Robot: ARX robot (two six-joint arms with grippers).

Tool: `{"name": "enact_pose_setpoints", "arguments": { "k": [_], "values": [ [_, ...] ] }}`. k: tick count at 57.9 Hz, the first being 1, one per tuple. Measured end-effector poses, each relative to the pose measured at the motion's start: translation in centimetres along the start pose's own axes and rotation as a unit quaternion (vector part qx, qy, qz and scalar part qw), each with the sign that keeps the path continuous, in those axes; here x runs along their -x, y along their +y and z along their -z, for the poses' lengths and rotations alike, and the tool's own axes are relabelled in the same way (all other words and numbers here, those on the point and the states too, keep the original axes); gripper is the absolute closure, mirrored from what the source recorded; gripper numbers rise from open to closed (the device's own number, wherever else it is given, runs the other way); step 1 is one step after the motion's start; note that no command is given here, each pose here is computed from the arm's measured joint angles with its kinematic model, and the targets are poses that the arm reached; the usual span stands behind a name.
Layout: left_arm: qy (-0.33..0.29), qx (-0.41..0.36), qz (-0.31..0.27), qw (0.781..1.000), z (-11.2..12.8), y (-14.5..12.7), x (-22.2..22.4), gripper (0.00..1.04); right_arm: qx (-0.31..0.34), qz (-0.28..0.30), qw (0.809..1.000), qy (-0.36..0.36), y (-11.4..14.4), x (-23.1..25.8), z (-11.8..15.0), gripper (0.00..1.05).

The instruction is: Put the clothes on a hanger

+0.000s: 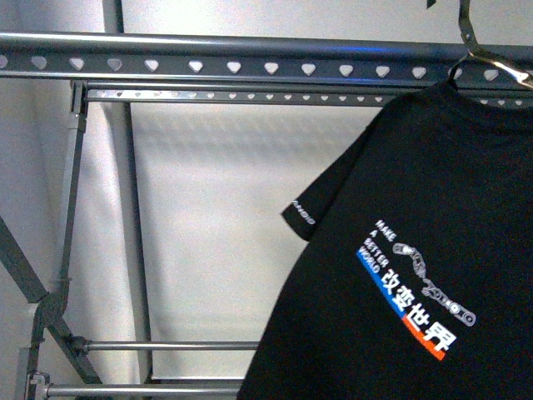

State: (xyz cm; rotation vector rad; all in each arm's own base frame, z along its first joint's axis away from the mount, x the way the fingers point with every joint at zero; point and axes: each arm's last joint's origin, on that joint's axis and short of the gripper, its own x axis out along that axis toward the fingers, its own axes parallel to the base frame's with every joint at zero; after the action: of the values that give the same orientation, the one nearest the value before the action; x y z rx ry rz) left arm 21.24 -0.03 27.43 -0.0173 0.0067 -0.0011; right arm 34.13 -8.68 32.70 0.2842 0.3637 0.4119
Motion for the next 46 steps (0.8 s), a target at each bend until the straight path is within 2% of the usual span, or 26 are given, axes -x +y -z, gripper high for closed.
{"name": "enact_pose_setpoints", "arguments": {
  "k": [3,5,12,18,27,31,36,40,44,46],
  "values": [
    [0.001,-0.001,0.000,1.000,1.6,0.0,1.1,0.97,-0.054,-0.003,0.999,0.001,0.1,-0.9,-0.8,1.01],
    [-0.001,-0.002,0.000,1.000,2.2,0.0,1.6,1.03,-0.073,-0.002,0.997,0.004,0.2,-1.4,-1.0,1.01],
    [-0.003,-0.006,0.000,1.000,4.0,0.1,3.1,1.01,-0.126,0.009,0.992,0.007,-0.1,-2.9,-1.6,1.01],
    [0.001,-0.006,0.000,1.000,5.4,0.1,4.1,1.01,-0.146,0.025,0.989,0.015,-0.4,-3.9,-1.2,1.01],
    [0.001,-0.006,0.000,1.000,6.8,0.1,5.3,1.01,-0.146,0.030,0.988,0.037,0.0,-5.2,1.2,1.01],
    [-0.002,-0.006,0.000,1.000,7.3,0.1,5.9,1.01,-0.126,0.021,0.991,0.033,0.5,-5.9,2.9,1.00],
    [-0.002,-0.006,0.000,1.000,8.1,0.1,6.6,1.01,-0.065,0.033,0.997,-0.012,1.4,-5.7,4.5,0.82],
    [-0.002,-0.006,0.000,1.000,8.4,0.1,7.0,1.01,-0.016,0.070,0.994,-0.084,2.1,-4.2,4.7,0.68],
    [-0.002,-0.006,0.000,1.000,8.7,0.2,7.4,1.01,0.038,0.117,0.978,-0.168,2.9,-1.6,4.4,0.55],
    [-0.002,-0.006,0.000,1.000,8.9,0.2,7.6,1.01,0.070,0.144,0.960,-0.231,3.8,0.9,4.3,0.47]
  ]
}}
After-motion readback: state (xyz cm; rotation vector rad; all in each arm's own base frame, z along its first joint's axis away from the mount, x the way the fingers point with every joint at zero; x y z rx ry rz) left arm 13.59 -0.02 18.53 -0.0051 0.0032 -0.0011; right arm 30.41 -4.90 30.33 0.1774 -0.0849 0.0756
